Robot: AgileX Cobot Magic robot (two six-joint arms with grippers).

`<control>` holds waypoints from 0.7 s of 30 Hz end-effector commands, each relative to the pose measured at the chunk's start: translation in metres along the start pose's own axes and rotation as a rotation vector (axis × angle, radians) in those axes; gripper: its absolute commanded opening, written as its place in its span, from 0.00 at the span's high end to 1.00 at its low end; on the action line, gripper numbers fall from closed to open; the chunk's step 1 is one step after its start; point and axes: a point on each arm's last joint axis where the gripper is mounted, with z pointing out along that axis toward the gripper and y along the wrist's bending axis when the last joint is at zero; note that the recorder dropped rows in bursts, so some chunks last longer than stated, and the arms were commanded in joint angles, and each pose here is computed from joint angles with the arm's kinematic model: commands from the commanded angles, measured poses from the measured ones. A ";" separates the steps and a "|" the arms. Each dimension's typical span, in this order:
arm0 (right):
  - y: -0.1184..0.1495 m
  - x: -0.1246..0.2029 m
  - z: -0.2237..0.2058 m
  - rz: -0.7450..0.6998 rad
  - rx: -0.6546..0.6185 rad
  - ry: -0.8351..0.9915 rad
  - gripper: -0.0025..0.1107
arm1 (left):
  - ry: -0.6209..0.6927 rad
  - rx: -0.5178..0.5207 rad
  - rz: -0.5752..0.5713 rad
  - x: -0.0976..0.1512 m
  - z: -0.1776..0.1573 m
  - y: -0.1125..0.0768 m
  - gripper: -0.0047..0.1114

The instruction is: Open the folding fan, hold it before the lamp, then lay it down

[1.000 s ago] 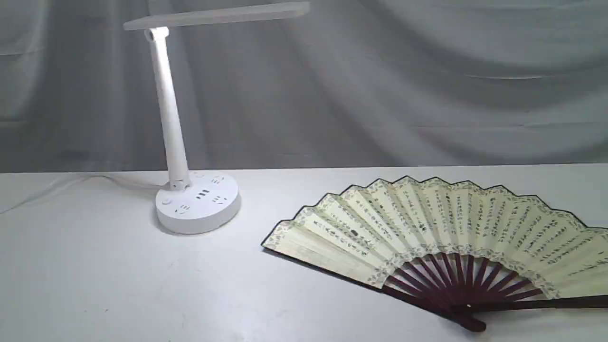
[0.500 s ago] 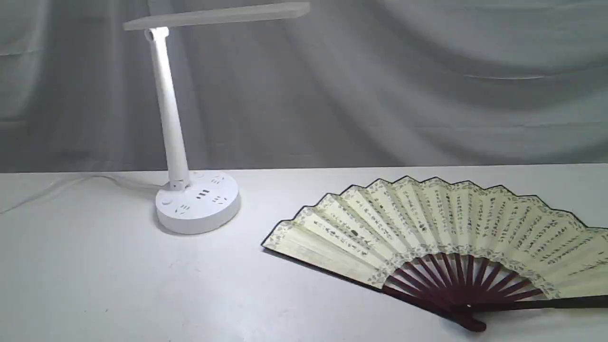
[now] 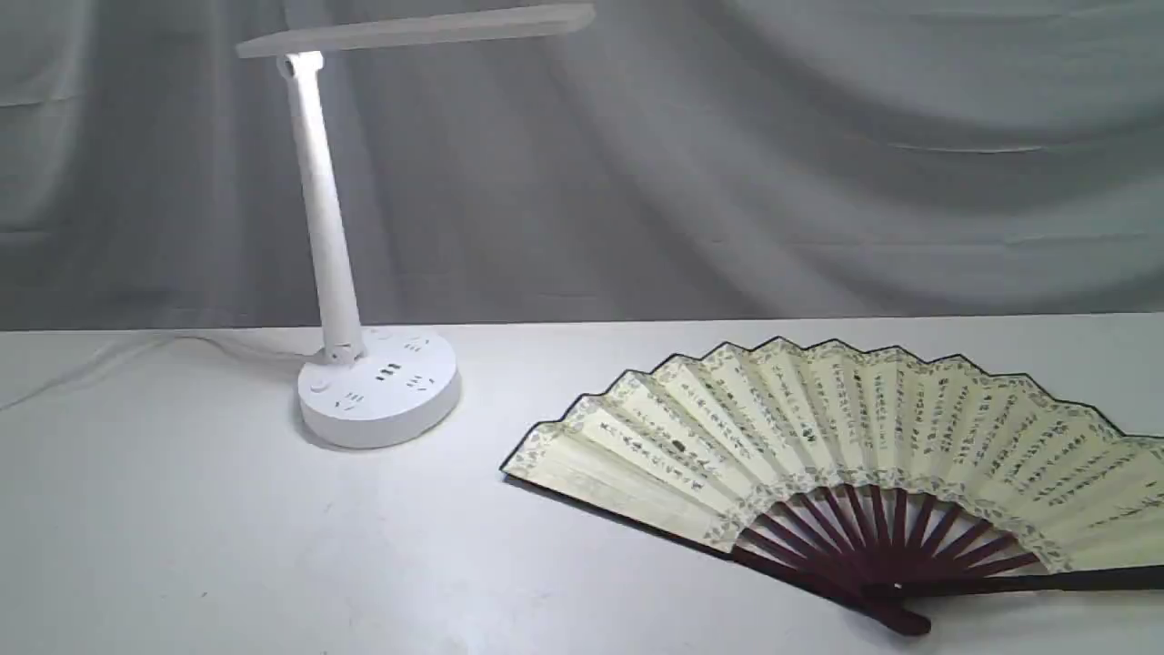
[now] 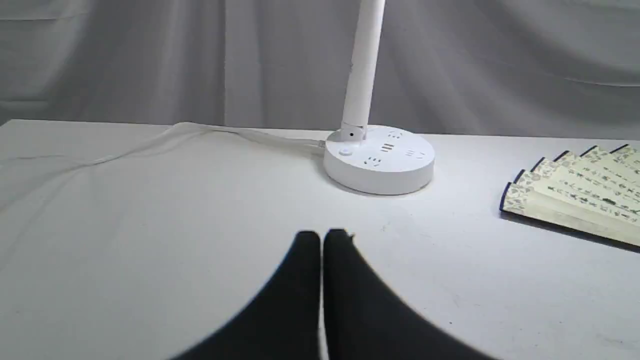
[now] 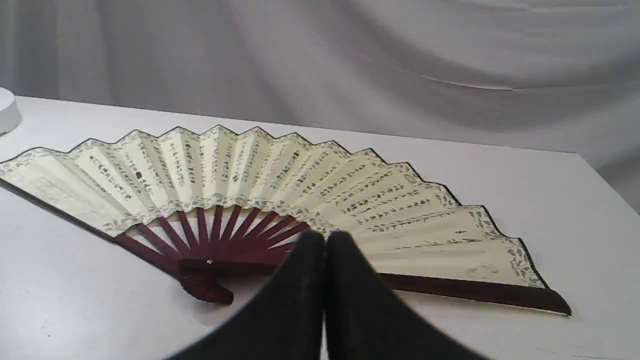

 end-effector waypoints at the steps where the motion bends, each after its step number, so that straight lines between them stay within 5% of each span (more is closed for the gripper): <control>1: -0.001 0.001 0.000 -0.015 0.011 -0.002 0.98 | -0.001 0.000 -0.007 0.001 0.000 0.000 0.96; 21: -0.002 0.001 0.000 -0.012 0.030 0.000 0.98 | -0.001 0.000 -0.007 0.001 0.000 0.000 0.96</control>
